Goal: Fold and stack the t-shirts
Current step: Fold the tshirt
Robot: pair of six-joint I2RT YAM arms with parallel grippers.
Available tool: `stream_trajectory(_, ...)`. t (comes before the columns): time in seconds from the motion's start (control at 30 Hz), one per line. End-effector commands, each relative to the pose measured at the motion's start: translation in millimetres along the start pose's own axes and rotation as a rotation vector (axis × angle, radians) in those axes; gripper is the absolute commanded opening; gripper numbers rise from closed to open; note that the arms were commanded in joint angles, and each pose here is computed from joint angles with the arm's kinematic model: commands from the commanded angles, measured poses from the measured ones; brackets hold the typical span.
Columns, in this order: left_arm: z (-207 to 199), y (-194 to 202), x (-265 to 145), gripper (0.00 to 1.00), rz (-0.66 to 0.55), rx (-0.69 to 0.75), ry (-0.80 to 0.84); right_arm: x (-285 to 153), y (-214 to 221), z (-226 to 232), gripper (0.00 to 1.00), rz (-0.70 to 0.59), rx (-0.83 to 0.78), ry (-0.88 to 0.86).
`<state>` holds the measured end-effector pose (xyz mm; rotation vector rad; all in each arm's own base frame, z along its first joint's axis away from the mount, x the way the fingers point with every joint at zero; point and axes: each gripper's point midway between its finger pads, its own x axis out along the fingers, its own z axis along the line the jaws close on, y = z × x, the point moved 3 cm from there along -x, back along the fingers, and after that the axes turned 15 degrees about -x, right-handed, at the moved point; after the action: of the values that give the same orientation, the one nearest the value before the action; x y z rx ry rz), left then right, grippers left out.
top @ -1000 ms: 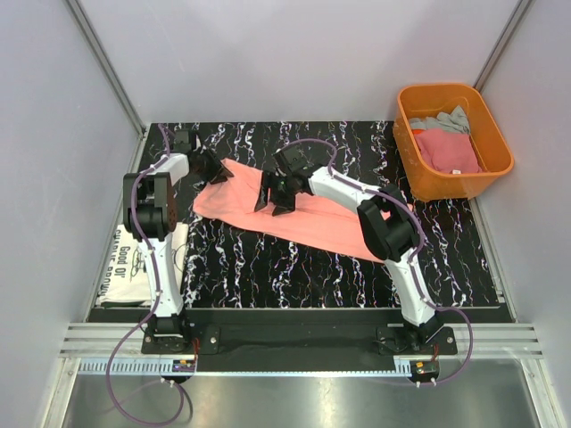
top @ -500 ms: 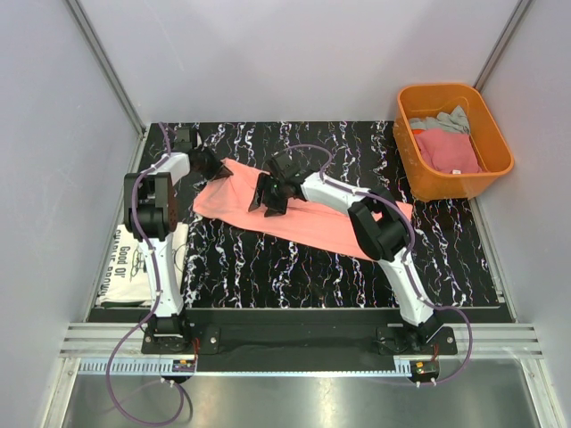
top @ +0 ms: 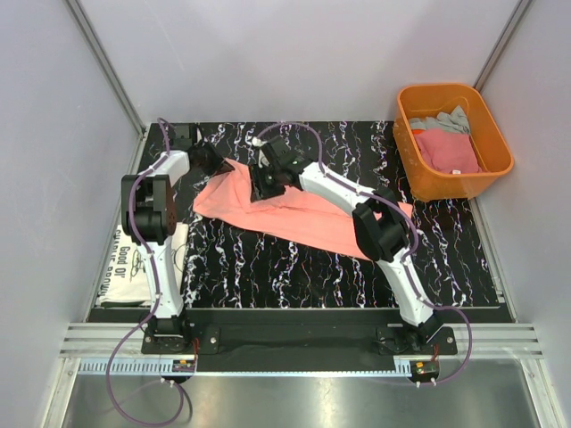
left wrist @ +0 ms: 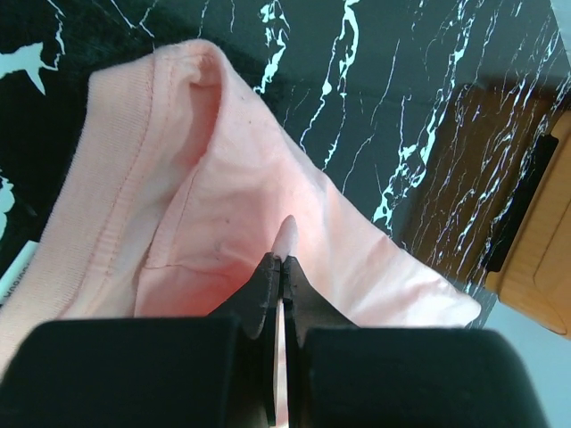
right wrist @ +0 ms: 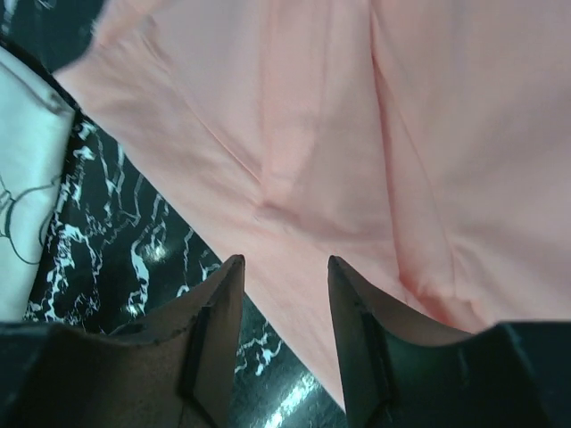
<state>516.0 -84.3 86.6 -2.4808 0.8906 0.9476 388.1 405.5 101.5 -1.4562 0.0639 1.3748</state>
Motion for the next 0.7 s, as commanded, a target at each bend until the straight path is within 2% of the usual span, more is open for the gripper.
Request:
stream_trajectory(0.0, -24.7, -1.3, -17.4, 0.00, -0.019, 0.033, 0.077, -0.9, -21.5, 12.5, 0.50, -0.038, -0.188, -0.010)
stream_trajectory(0.17, -22.8, 0.6, -15.3, 0.00, -0.012, 0.022, 0.073, 13.0, -25.2, 20.6, 0.58, -0.012, -0.247, -0.041)
stream_trajectory(0.27, -22.6, 0.2, -15.2, 0.00, -0.014, 0.021, 0.071, 24.8, -20.1, 25.6, 0.59, 0.026, -0.277, -0.056)
stream_trajectory(0.4, -21.4, 0.5, -13.1, 0.00, -0.009, 0.013, 0.070, 32.1, -14.2, 25.7, 0.53, 0.041, -0.280, -0.057)
stream_trajectory(0.6, -19.0, 0.2, -10.4, 0.00, -0.002, 0.009, 0.066, 35.0, -8.1, 27.7, 0.49, 0.056, -0.300, -0.042)
stream_trajectory(0.67, -18.2, 1.0, -9.7, 0.00, -0.002, 0.012, 0.064, 36.6, -4.5, 26.7, 0.43, 0.067, -0.303, -0.031)
